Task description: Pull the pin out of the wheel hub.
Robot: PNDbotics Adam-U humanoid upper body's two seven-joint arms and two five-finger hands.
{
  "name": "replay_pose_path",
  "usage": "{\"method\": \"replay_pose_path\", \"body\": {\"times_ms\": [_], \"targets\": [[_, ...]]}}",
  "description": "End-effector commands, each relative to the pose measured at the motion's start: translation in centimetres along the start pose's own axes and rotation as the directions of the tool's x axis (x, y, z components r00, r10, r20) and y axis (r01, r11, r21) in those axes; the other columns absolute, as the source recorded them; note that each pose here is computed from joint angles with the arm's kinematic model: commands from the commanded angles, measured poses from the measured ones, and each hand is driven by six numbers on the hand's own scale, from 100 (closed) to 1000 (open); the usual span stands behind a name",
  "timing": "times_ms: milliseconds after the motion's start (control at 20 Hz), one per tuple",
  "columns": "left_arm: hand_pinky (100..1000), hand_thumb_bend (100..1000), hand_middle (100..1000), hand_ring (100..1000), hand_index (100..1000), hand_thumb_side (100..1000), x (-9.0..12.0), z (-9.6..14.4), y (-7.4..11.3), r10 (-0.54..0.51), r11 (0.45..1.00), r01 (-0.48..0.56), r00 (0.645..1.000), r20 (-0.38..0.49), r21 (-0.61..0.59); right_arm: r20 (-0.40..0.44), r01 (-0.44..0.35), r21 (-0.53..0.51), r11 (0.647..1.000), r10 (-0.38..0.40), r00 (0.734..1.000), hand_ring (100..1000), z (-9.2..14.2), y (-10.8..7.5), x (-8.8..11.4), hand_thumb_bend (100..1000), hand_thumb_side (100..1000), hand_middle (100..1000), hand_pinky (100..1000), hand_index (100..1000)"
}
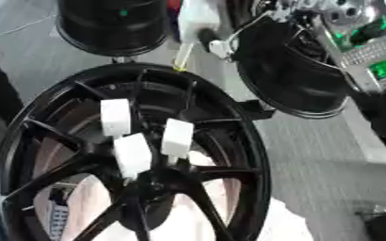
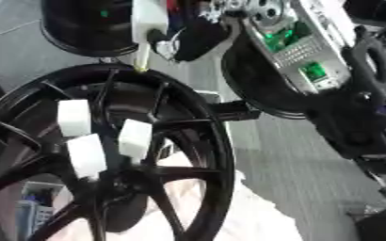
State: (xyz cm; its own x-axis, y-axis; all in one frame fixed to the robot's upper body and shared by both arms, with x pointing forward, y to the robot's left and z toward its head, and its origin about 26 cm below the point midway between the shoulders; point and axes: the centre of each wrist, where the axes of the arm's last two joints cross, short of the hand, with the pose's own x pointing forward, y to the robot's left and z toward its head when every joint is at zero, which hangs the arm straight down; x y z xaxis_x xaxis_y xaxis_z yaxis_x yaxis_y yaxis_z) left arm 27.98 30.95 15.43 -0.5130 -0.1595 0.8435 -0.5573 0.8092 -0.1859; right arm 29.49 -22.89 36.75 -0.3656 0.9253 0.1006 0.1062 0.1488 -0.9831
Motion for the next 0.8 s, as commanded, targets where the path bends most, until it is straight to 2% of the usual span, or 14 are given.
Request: {"method": "replay_pose_path", "body": {"times_ms": [50, 100, 150, 250, 450, 600, 650, 750, 800], "targets": [[804, 154, 665, 567, 777, 469, 0.6, -0.3, 0.2, 0.007, 1.0, -0.007, 1.0, 0.028, 0.006, -0.116, 0.012, -0.117, 0.993, -0.026, 0.993, 429, 1.9, -2.3, -2.2, 100, 149, 342, 435, 462], [804, 154, 665, 567, 777, 469, 0.6, -0.3, 0.3, 0.006, 1.0, -0.006, 1.0, 0.029, 0.008, -0.149, 0.016, -0.143, 0.99, -0.038, 0.988, 428, 2.4, -2.7, -3.0, 100, 185, 344, 428, 461], [804, 153, 665, 567, 776, 470, 0.6, -0.3, 0.3, 0.004, 1.0, -0.005, 1.0, 0.028, 0.011, -0.185, 0.016, -0.167, 0.986, -0.047, 0.982, 428, 2.9, -3.0, -3.9, 100, 138, 341, 427, 462], [804, 153, 666, 567, 777, 468, 0.6, -0.4, 0.4, -0.002, 1.0, 0.001, 1.0, 0.03, 0.015, -0.266, 0.001, -0.201, 0.98, -0.055, 0.962, 435, 4.2, -3.5, -5.6, 100, 139, 347, 461, 468], [804, 151, 666, 567, 777, 464, 0.7, -0.5, 0.6, -0.01, 1.0, 0.009, 0.999, 0.044, 0.021, -0.445, -0.05, -0.206, 0.977, -0.048, 0.894, 451, 6.6, -3.2, -9.0, 100, 156, 361, 535, 483], [804, 149, 666, 566, 777, 462, 0.7, -0.6, 0.7, -0.017, 0.999, 0.015, 0.999, 0.05, 0.032, -0.554, -0.056, -0.183, 0.982, -0.055, 0.831, 463, 8.1, -1.1, -11.5, 100, 175, 375, 595, 497], [804, 147, 666, 566, 777, 461, 0.7, -0.7, 0.8, -0.019, 0.999, 0.017, 0.998, 0.053, 0.034, -0.583, -0.049, -0.17, 0.984, -0.061, 0.81, 486, 8.7, 0.1, -12.3, 100, 189, 402, 663, 526], [803, 145, 666, 565, 777, 461, 0.8, -0.7, 0.7, -0.018, 0.999, 0.016, 0.998, 0.059, 0.036, -0.64, -0.036, -0.155, 0.987, -0.073, 0.765, 529, 10.0, 2.9, -13.9, 100, 206, 456, 744, 583], [803, 145, 666, 565, 777, 462, 0.8, -0.7, 0.7, -0.016, 0.999, 0.014, 0.998, 0.061, 0.036, -0.663, -0.034, -0.154, 0.987, -0.078, 0.745, 532, 10.8, 4.1, -14.6, 100, 207, 459, 749, 586]]}}
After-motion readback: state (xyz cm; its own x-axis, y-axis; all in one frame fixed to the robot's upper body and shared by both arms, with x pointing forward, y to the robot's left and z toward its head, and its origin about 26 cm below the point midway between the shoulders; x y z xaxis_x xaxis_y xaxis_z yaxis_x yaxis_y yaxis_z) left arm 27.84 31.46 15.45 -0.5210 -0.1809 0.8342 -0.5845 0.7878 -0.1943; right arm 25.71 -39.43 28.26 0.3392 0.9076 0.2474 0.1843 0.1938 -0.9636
